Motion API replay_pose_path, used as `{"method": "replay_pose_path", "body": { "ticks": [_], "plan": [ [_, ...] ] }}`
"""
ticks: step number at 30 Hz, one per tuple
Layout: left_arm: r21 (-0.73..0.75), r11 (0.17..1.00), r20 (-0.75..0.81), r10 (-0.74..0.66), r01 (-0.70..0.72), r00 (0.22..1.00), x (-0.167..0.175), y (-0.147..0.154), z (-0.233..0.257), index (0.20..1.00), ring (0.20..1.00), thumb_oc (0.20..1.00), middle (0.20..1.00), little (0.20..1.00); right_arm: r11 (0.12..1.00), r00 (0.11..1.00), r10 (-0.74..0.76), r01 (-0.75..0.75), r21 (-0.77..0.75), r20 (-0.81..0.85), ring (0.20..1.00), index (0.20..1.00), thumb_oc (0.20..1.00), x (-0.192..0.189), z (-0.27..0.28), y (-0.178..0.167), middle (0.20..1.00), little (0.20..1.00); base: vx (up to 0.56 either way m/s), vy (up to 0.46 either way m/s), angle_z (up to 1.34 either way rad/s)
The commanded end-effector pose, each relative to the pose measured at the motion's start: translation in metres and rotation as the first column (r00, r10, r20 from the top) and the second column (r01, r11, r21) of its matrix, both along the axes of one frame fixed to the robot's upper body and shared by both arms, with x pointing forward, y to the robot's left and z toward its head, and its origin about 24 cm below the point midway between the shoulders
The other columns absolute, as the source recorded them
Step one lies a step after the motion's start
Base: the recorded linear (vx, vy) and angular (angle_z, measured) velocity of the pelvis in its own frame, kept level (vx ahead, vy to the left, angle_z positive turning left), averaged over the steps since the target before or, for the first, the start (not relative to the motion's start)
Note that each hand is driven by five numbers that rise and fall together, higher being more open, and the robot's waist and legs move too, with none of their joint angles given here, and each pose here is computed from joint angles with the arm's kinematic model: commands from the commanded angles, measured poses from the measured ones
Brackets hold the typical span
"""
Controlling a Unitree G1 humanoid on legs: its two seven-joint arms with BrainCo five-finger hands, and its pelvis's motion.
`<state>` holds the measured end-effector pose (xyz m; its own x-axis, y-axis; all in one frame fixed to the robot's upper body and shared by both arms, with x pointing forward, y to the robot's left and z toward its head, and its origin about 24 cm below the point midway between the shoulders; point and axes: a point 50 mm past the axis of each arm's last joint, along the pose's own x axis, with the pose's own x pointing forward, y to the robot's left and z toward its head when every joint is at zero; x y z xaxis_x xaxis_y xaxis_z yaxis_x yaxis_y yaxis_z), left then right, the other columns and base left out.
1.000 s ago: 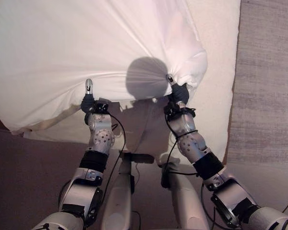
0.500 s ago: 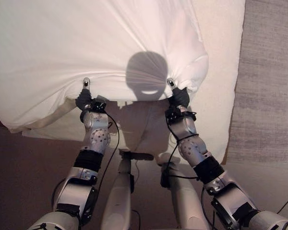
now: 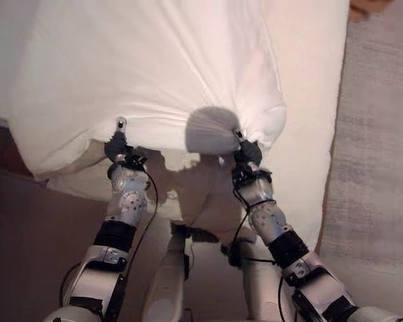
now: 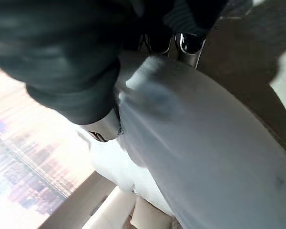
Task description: Make the bed
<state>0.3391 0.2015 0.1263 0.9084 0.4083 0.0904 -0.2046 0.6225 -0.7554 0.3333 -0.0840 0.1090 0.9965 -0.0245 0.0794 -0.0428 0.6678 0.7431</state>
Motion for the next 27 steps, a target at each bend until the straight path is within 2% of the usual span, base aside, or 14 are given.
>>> {"method": "replay_pose_path", "body": {
  "ticks": [1,5,10,15,22,24,27],
  "plan": [
    [-0.049,0.971,0.189,0.240,-0.235,0.952,-0.016,0.062,0.034,0.200,0.200,0.200,0.200,0.200,0.954,0.940,-0.298,0.297,-0.032,-0.164,0.200,0.200,0.200,-0.035,-0.062,-0.090,0.200,0.200,0.10,0.349,-0.40],
    [-0.092,0.966,0.182,0.254,-0.241,0.950,-0.022,0.066,0.024,0.200,0.200,0.200,0.200,0.200,0.967,0.945,-0.252,0.253,-0.024,-0.206,0.200,0.200,0.200,-0.039,-0.073,-0.081,0.200,0.200,0.13,0.436,0.06],
    [-0.092,0.987,0.137,0.143,-0.131,0.980,-0.021,0.044,-0.003,0.200,0.200,0.200,0.200,0.200,0.977,0.951,-0.213,0.213,-0.024,-0.224,0.200,0.200,0.200,-0.046,-0.080,-0.079,0.200,0.200,0.09,0.542,0.27],
    [-0.128,0.978,0.063,0.173,-0.164,0.983,-0.028,0.045,-0.025,0.200,0.200,0.200,0.200,0.200,0.985,0.956,-0.169,0.173,-0.001,-0.241,0.200,0.200,0.200,-0.044,-0.084,-0.061,0.200,0.200,0.08,0.593,-0.18],
    [-0.161,0.969,0.009,0.189,-0.185,0.982,-0.033,0.047,-0.041,0.200,0.200,0.200,0.200,0.200,0.994,0.965,-0.096,0.104,0.016,-0.245,0.200,0.200,0.200,-0.044,-0.090,-0.047,0.200,0.200,0.07,0.307,-0.09],
    [-0.174,0.966,-0.008,0.191,-0.189,0.982,-0.034,0.046,-0.046,0.200,0.200,0.200,0.200,0.200,0.993,0.962,-0.116,0.119,-0.003,-0.249,0.200,0.200,0.200,-0.045,-0.091,-0.053,0.200,0.200,0.07,0.180,0.14],
    [-0.175,0.969,-0.010,0.173,-0.172,0.985,-0.036,0.039,-0.050,0.200,0.200,0.200,0.200,0.200,0.993,0.959,-0.120,0.121,-0.011,-0.256,0.200,0.200,0.200,-0.048,-0.093,-0.058,0.200,0.200,0.06,0.236,1.18]
  ]
}}
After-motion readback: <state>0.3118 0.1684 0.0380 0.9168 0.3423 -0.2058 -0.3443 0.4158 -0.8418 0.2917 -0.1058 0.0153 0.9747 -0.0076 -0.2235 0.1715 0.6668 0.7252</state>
